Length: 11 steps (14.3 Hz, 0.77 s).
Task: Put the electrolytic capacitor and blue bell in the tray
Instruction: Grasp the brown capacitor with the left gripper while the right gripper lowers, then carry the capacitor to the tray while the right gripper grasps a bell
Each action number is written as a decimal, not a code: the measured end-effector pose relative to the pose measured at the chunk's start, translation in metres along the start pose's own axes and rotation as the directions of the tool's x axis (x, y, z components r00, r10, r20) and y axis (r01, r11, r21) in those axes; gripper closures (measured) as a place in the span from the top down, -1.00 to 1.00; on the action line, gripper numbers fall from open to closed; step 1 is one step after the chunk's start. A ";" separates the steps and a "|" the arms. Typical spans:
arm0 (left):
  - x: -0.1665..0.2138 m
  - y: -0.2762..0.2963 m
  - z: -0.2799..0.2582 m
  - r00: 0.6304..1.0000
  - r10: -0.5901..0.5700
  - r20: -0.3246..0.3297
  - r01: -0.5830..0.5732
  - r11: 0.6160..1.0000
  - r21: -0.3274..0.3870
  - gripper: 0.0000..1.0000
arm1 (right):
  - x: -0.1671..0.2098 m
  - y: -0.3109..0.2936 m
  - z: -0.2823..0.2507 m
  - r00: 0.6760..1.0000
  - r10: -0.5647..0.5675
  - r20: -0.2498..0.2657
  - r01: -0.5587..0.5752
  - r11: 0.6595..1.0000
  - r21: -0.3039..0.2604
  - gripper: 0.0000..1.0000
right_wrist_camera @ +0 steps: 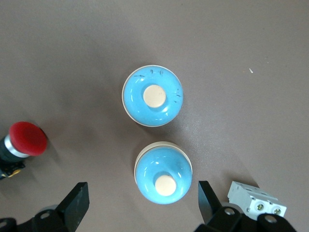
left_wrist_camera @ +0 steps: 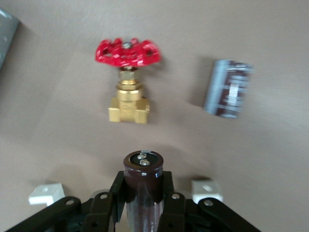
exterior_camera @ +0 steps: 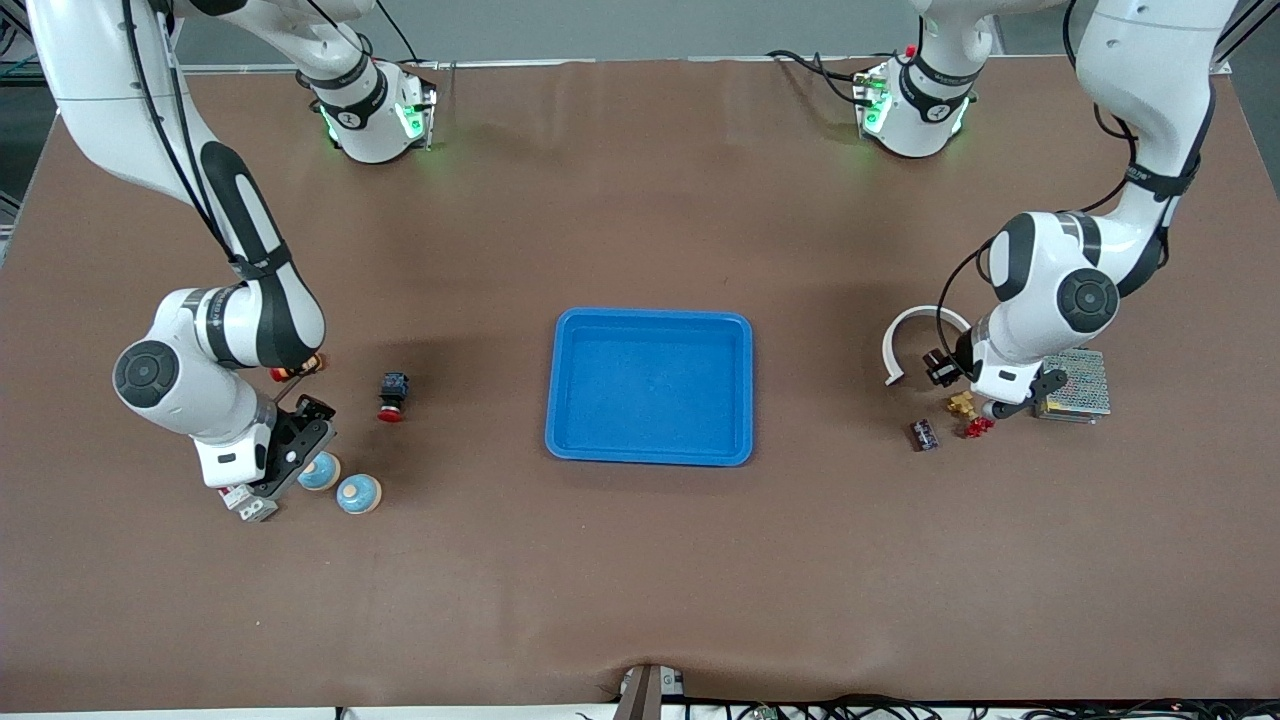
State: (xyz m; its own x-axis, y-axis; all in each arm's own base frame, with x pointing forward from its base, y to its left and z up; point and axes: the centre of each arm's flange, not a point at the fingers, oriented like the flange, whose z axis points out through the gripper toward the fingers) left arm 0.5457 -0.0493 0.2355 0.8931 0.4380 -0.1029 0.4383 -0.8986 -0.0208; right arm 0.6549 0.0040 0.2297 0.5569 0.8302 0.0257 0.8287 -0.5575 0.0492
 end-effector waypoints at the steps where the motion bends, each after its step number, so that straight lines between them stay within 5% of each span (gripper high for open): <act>1: -0.001 0.013 -0.019 1.000 0.020 0.011 -0.020 1.000 0.007 -0.33 | -0.001 0.002 0.004 1.000 -0.009 0.002 0.009 1.000 0.001 1.00; 6: -0.035 0.110 -0.094 1.000 0.002 0.024 -0.002 1.000 0.008 -0.33 | -0.008 0.014 0.020 0.999 -0.050 -0.002 0.050 0.999 -0.011 1.00; 11: -0.113 0.224 -0.068 0.999 -0.013 0.046 0.012 1.000 0.013 -0.33 | -0.012 0.015 0.034 0.998 -0.055 -0.001 0.055 0.998 -0.011 1.00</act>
State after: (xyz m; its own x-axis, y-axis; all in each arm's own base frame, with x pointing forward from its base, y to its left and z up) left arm 0.5504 -0.2984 0.3100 0.8817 0.4480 -0.1481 0.4480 -0.8933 -0.0355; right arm 0.6625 -0.0149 0.1964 0.5103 0.8597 0.0235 0.8576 -0.5107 0.0614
